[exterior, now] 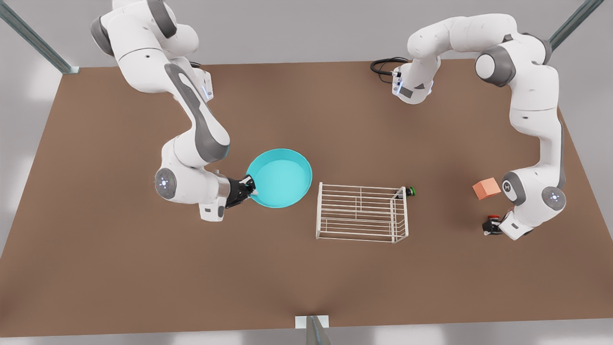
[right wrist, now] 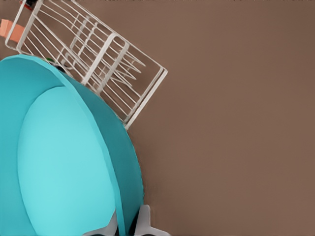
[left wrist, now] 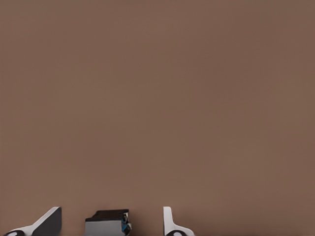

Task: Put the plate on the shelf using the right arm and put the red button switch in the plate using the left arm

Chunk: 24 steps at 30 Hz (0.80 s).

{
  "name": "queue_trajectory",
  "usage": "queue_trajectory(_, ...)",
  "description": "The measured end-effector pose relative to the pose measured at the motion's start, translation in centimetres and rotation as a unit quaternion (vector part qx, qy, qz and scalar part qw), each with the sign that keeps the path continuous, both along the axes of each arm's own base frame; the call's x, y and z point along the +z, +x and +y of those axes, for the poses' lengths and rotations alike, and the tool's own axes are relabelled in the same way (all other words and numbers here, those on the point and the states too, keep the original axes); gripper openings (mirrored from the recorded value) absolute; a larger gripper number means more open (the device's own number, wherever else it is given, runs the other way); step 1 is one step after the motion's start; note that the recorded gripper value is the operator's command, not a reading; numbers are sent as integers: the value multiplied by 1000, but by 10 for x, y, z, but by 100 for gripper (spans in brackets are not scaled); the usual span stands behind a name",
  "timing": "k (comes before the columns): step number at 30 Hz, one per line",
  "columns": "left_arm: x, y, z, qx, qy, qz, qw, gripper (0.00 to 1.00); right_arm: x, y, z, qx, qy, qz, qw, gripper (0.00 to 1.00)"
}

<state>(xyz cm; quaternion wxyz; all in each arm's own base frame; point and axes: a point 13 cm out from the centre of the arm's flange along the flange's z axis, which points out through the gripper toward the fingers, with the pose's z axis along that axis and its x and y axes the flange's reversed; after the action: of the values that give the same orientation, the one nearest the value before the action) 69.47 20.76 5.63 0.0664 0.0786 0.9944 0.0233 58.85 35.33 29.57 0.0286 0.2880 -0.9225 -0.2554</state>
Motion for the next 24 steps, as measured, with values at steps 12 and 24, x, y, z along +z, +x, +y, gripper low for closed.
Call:
queue_trajectory(12, -13, 1, 6, -12, 5, -14, 1000, 40, -14, -18, 157, -62, 3, 25, 998, 22)
queue_trajectory(24, 149, 57, -77, -43, 14, -32, 998, 40, -33, 4, 238, -198, 42, 20, 979, 23)
